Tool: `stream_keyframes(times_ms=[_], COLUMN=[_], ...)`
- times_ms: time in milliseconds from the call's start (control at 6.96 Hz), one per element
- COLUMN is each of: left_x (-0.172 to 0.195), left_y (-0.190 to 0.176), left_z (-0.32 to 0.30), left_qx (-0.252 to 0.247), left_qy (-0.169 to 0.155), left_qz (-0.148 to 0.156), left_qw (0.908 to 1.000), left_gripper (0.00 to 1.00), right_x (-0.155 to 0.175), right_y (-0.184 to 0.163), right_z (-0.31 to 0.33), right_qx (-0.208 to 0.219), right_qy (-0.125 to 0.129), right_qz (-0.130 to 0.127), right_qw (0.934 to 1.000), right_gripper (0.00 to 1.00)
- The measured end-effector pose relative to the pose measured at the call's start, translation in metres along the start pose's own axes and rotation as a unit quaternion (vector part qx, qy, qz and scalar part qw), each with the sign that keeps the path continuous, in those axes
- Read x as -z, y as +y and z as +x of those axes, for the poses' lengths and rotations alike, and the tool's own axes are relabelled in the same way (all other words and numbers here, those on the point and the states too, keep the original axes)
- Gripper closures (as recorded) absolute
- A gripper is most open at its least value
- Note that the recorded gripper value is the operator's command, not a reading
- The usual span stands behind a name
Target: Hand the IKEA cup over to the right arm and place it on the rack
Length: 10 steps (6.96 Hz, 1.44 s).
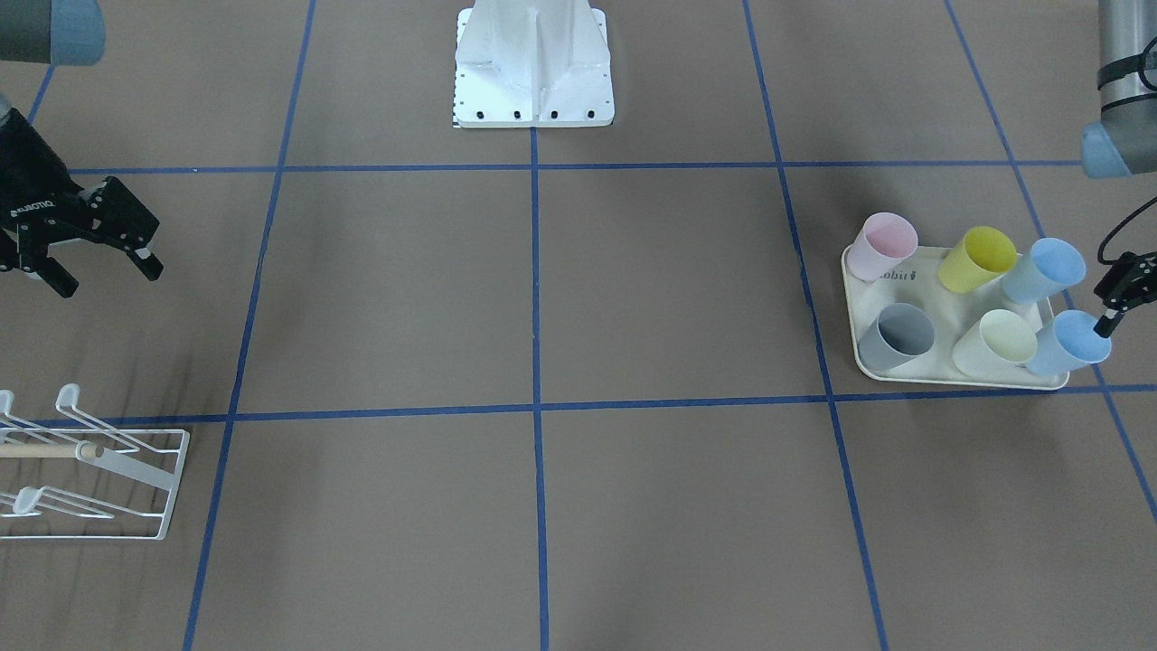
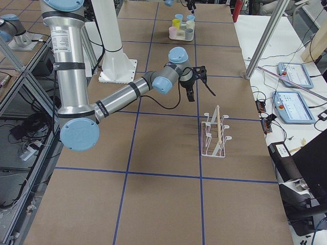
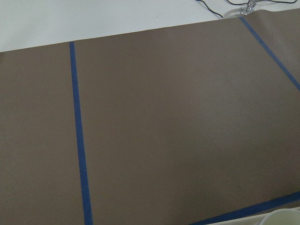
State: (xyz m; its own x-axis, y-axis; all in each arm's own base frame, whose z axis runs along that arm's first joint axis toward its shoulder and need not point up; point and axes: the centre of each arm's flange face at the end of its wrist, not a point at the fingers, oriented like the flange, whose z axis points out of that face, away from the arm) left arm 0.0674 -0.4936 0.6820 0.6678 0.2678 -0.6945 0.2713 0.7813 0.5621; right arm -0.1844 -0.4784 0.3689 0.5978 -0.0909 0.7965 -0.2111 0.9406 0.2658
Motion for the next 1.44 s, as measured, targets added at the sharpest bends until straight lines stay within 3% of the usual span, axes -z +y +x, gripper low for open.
stream_keyframes(times_ms=[431, 862, 1437], left_x=[-0.003, -0.013, -0.021], left_y=[0.027, 0.031, 0.033], left_z=[-0.009, -0.005, 0.001], left_qx=[-0.004, -0.008, -0.014], left_qy=[0.002, 0.005, 0.01], left_qz=[-0.01, -0.019, -0.026], left_qw=[0.9999, 0.9998, 0.9995], left_gripper=[0.18, 0.35, 0.71], right_x=[0.001, 0.001, 0.0], right_y=[0.0, 0.001, 0.003], right_z=[-0.001, 0.001, 0.004], right_qx=[0.001, 0.0, -0.002], right_qy=[-0.001, 0.001, 0.006], right_qz=[0.001, 0.001, 0.002], right_qw=[1.0, 1.0, 1.0], right_gripper=[0.0, 0.0, 0.0])
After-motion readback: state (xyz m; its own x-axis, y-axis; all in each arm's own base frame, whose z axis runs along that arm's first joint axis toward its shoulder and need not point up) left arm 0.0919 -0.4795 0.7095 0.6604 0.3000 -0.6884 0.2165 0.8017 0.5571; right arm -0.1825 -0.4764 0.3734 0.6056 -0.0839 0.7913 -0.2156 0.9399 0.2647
